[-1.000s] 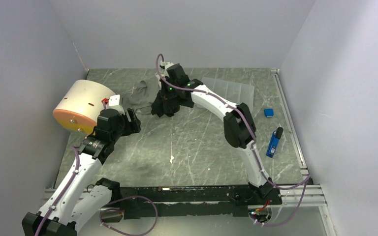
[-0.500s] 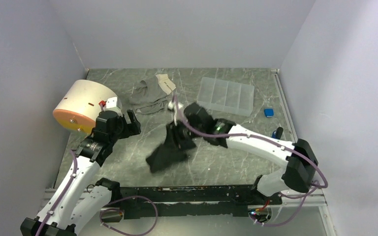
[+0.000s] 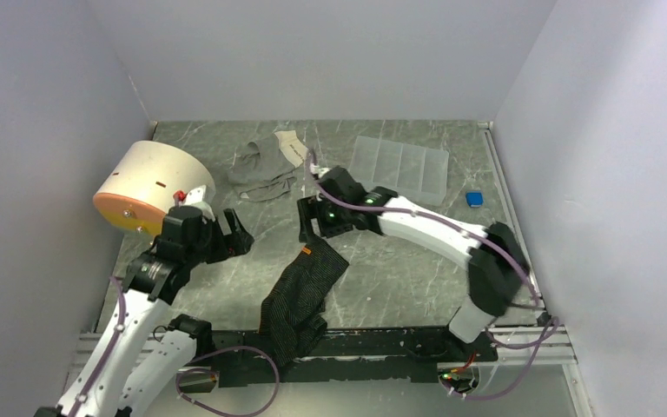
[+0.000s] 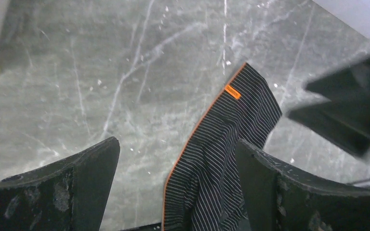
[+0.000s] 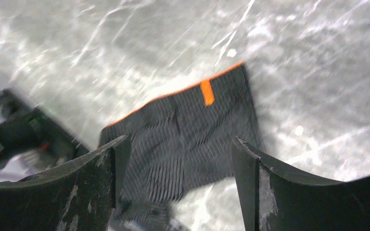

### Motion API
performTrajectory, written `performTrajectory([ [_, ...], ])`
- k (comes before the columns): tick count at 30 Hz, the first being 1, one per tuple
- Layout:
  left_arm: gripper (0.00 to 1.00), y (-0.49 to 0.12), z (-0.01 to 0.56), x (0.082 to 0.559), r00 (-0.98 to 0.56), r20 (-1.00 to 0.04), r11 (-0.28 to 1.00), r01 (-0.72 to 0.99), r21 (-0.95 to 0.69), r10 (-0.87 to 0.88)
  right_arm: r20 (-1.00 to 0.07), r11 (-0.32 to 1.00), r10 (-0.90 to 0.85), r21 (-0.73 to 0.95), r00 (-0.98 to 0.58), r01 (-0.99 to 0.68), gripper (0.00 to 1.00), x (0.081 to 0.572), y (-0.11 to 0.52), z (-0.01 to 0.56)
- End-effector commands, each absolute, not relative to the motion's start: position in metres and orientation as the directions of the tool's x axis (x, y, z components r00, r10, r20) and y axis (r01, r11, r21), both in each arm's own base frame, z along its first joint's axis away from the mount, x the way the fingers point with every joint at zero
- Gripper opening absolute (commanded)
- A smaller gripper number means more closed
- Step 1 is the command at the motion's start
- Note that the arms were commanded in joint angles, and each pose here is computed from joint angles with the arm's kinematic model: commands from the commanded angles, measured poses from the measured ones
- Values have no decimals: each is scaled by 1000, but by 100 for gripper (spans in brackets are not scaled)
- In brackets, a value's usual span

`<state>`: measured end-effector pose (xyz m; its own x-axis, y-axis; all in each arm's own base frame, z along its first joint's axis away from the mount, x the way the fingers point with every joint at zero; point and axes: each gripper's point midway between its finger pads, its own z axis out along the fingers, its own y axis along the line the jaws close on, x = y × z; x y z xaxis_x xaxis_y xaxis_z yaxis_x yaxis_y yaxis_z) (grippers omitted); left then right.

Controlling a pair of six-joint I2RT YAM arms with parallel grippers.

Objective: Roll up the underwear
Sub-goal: Place the underwear at the corner of the board, then flatten out the underwear at the center of the board.

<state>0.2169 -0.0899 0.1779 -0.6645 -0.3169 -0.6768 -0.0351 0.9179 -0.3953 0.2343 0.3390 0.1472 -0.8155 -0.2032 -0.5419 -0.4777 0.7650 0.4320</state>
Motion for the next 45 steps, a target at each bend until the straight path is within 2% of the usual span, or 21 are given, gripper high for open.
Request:
performTrajectory([
  [1, 94, -102, 176, 196, -683, -638, 874, -1, -485, -355, -521, 868, -308, 188, -796, -459, 79, 280, 334, 95],
  [6, 93, -114, 171, 187, -708, -592, 835, 6, -551, -385, -476, 888, -394, 23, -786, -459, 77, 310, 327, 62],
  [8, 93, -120, 172, 188, -714, -585, 820, 28, -572, -384, -458, 878, -420, 13, -784, -479, 76, 314, 325, 52],
  [10, 93, -122, 167, 189, -727, -574, 819, 29, -573, -376, -445, 854, -440, 59, -780, -516, 69, 312, 330, 47],
  [11, 92, -122, 163, 189, -739, -565, 825, 21, -565, -368, -440, 839, -450, 89, -777, -537, 62, 309, 333, 46],
  [14, 91, -120, 159, 189, -750, -563, 838, 20, -545, -348, -465, 835, -405, 164, -788, -526, 21, 311, 335, 58],
  [15, 91, -120, 161, 190, -747, -569, 842, 23, -539, -344, -505, 837, -366, 189, -782, -514, 7, 315, 334, 74],
  [16, 92, -119, 163, 192, -743, -576, 845, 27, -535, -341, -537, 835, -324, 224, -779, -502, 0, 319, 332, 86],
  [21, 92, -125, 163, 199, -739, -577, 831, 41, -555, -349, -622, 877, -29, 360, -783, -318, 0, 349, 280, 140],
  [25, 92, -131, 152, 204, -755, -553, 819, 37, -572, -352, -622, 854, 121, 462, -773, -238, 0, 347, 238, 154],
  [32, 90, -145, 124, 226, -773, -515, 794, 22, -607, -372, -508, 864, 61, 458, -859, -210, 0, 317, 221, 106],
  [38, 70, -161, 98, 257, -815, -489, 807, 47, -589, -310, -512, 859, 52, 461, -857, -224, 0, 315, 222, 108],
  [45, 68, -173, 62, 263, -868, -443, 835, 64, -546, -223, -524, 856, 48, 460, -850, -235, 0, 318, 224, 114],
])
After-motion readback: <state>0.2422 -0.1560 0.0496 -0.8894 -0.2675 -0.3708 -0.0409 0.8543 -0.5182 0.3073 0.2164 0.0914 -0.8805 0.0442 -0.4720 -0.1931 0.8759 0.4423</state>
